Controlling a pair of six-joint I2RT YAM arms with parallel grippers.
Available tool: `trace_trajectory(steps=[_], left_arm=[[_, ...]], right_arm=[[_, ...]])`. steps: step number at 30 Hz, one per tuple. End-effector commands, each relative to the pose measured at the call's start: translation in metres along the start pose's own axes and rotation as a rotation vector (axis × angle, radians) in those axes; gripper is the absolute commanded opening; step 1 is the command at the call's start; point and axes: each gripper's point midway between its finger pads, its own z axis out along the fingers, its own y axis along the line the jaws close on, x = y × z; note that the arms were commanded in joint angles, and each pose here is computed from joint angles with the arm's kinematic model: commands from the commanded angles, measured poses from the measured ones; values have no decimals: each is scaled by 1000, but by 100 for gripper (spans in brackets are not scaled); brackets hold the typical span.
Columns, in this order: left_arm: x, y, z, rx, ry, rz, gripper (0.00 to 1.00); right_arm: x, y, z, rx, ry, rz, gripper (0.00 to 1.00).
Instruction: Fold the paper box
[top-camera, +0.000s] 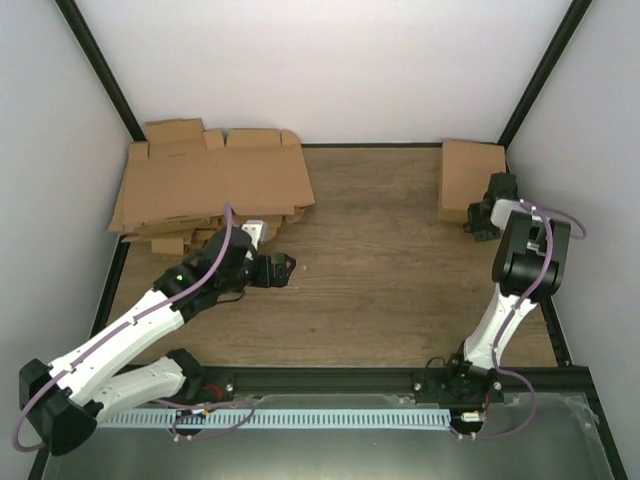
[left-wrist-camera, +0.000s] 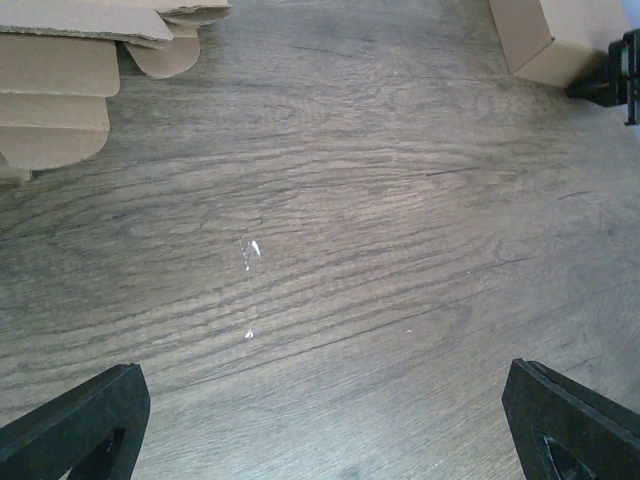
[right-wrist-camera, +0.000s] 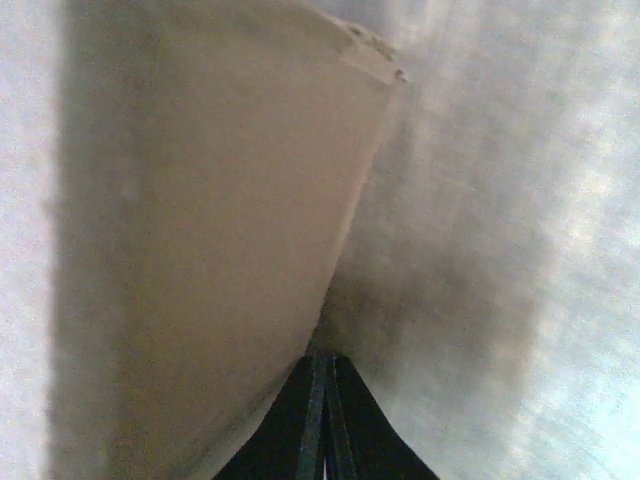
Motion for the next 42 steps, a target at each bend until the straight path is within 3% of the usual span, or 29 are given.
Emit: trace_trajectory(steps=[1, 8, 14, 16, 19, 22, 25, 33, 42], left_arm=[[-13, -5, -7, 1, -25, -9, 100], [-10, -4, -8, 8, -22, -17, 100], [-10, -4, -6, 6, -19, -22, 100], [-11, -5, -5, 10, -22, -22, 100], [-10, -6, -1, 12, -11, -22, 100], [-10, -8, 3, 16, 0, -18, 100], [-10, -9, 5, 17, 2, -18, 100], [-11, -7, 9, 0, 9, -20, 100], [-16, -9, 11, -10, 16, -17, 100]], right_arm=[[-19, 1, 27, 38, -22, -10, 1], [-65, 13, 13, 100, -203, -39, 1], [-63, 17, -34, 92, -269, -140, 1], [-50, 33, -58, 55, -322, -262, 1], [0, 87, -91, -121, -358, -582, 1], [55, 139, -106, -387, -251, -884, 1], [90, 162, -97, -511, -118, -1024, 1], [82, 183, -19, -296, -85, -1063, 1], [49, 178, -5, -130, -210, -986, 1]])
